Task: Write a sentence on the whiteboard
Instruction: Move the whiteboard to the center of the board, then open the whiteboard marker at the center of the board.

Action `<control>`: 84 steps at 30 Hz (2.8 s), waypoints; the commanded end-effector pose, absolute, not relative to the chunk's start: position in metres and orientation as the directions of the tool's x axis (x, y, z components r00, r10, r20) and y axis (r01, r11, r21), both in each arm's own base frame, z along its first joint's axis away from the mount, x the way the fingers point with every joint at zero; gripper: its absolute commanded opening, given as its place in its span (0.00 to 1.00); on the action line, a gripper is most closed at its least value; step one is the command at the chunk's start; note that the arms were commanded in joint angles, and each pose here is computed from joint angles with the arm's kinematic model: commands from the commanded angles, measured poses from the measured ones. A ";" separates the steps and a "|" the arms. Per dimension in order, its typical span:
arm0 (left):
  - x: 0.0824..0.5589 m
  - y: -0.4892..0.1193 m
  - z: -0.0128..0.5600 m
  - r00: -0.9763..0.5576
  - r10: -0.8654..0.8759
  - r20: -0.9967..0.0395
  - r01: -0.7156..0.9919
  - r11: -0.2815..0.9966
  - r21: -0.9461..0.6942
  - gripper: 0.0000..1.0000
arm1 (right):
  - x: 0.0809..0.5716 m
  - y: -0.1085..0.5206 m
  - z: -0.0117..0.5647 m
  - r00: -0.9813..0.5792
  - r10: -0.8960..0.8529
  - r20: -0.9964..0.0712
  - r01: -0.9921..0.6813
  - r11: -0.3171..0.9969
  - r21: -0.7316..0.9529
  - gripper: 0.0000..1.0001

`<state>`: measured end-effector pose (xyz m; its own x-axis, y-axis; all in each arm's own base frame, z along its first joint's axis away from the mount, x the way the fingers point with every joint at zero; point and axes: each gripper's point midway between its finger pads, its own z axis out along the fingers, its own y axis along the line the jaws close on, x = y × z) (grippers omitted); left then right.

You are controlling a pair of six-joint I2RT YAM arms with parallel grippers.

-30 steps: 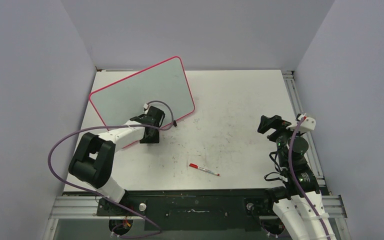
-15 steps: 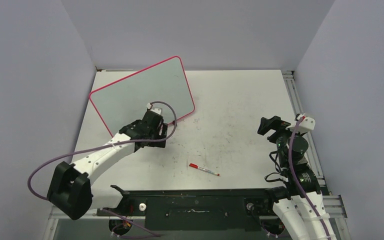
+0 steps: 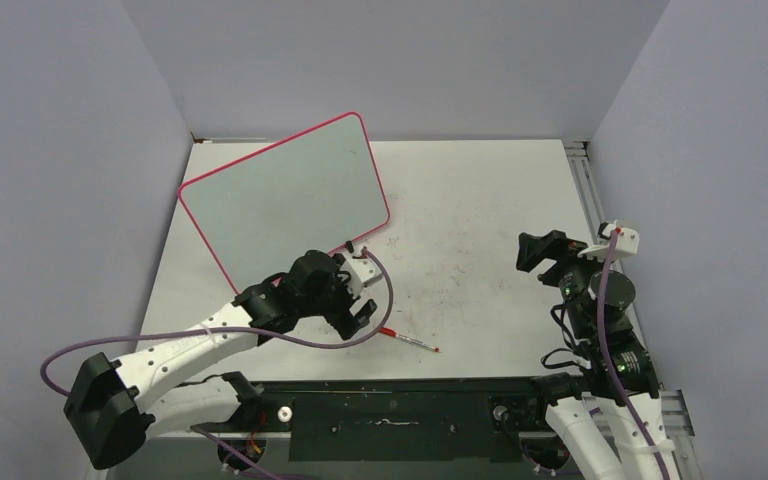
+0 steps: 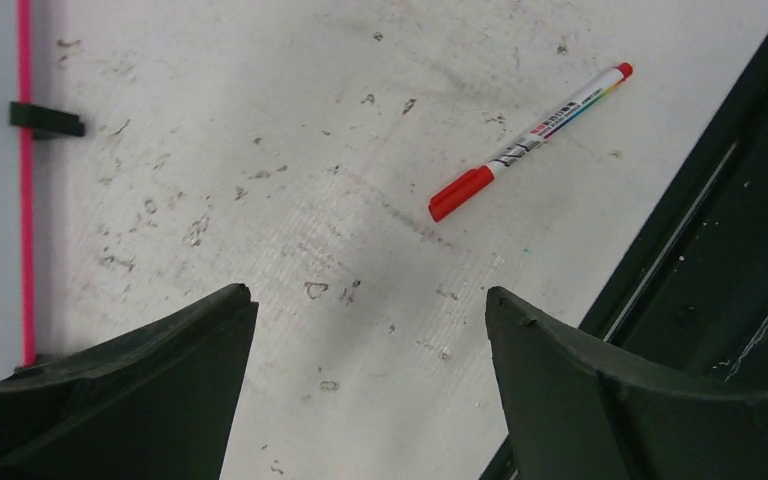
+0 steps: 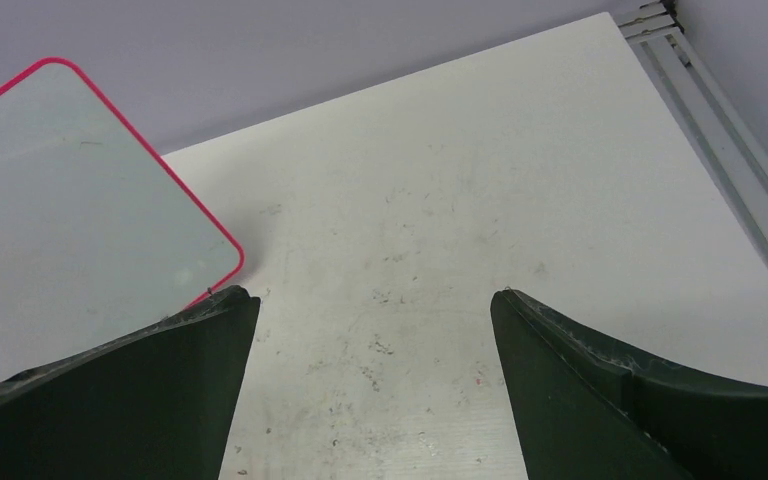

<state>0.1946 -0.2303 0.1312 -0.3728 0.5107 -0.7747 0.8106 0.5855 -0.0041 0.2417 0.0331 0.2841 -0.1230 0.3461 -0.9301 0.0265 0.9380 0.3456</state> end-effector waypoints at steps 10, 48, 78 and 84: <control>0.185 -0.317 0.106 -0.128 0.631 -0.765 0.968 0.247 0.041 0.74 | 0.221 0.051 0.299 -0.167 0.319 -0.933 -0.097 0.936 0.337 0.90; 0.190 -0.356 0.023 -0.131 0.829 -0.543 0.966 0.229 0.118 0.34 | 0.217 0.050 0.277 -0.201 0.349 -0.915 -0.065 0.927 0.368 0.90; 0.188 -0.318 0.040 -0.687 0.507 -0.520 0.659 0.736 -0.153 0.44 | 0.215 0.056 0.269 -0.240 0.360 -0.902 -0.079 0.919 0.387 0.90; 0.195 -0.314 0.062 -0.642 0.491 -0.590 0.674 0.728 -0.128 0.59 | 0.215 0.055 0.271 -0.244 0.349 -0.905 -0.076 0.923 0.377 0.90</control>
